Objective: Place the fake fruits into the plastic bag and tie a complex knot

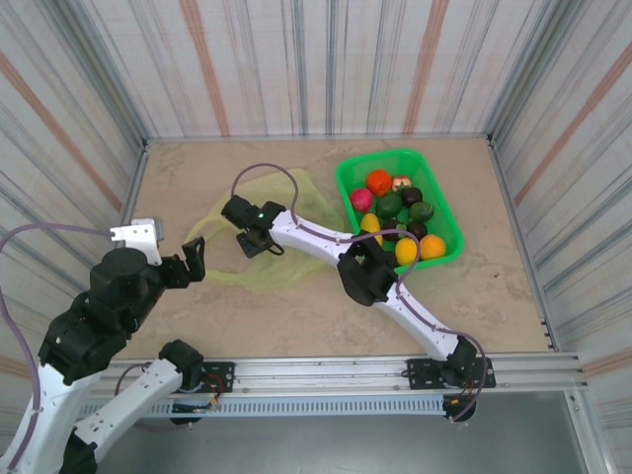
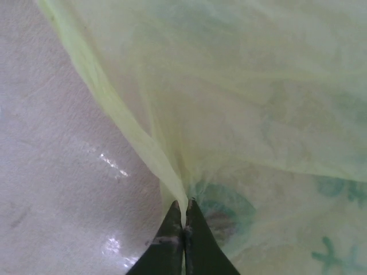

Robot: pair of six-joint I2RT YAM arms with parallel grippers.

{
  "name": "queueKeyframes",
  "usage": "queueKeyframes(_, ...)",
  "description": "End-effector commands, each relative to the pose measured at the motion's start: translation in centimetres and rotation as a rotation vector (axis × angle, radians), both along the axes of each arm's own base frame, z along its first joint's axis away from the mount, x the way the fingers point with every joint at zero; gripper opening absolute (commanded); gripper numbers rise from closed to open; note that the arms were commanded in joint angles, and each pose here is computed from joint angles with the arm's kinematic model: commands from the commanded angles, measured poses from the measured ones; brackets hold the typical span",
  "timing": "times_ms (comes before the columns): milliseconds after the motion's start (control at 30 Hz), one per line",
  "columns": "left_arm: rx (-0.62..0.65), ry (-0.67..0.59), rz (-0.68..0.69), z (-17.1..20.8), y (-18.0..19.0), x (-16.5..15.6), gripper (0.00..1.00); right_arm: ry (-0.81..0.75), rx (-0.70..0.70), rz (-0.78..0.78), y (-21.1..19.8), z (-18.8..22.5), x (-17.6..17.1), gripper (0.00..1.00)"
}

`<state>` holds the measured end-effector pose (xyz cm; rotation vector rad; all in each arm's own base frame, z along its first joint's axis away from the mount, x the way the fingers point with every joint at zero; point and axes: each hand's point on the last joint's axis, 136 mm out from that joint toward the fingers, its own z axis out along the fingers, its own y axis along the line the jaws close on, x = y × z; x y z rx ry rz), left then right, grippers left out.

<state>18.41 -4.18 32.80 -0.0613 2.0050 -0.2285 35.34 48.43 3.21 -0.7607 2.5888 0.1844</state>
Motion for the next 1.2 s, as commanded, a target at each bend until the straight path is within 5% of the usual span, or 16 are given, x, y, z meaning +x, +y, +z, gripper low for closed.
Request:
queueKeyframes(0, -0.008, -0.002, -0.011, -0.3, -0.4, 0.2, 0.99, -0.03, 0.05, 0.045, 0.6, 4.2, -0.7, 0.0)
queueKeyframes(567, 0.136, -0.081, -0.087, 2.9, -2.4, 3.1, 0.97, 0.066, 0.47, 0.176, -7.8, 21.8, -1.4, 0.0)
queueKeyframes(933, 0.195, -0.154, -0.267, 7.4, -5.8, 4.3, 0.99, 0.066, 0.491, 0.335, -13.8, 23.4, -4.9, 0.0)
queueKeyframes(1167, 0.165, -0.095, -0.396, 6.0, -8.8, 6.3, 0.97, 0.057, 0.546, 0.412, -14.8, 23.7, -6.8, 0.0)
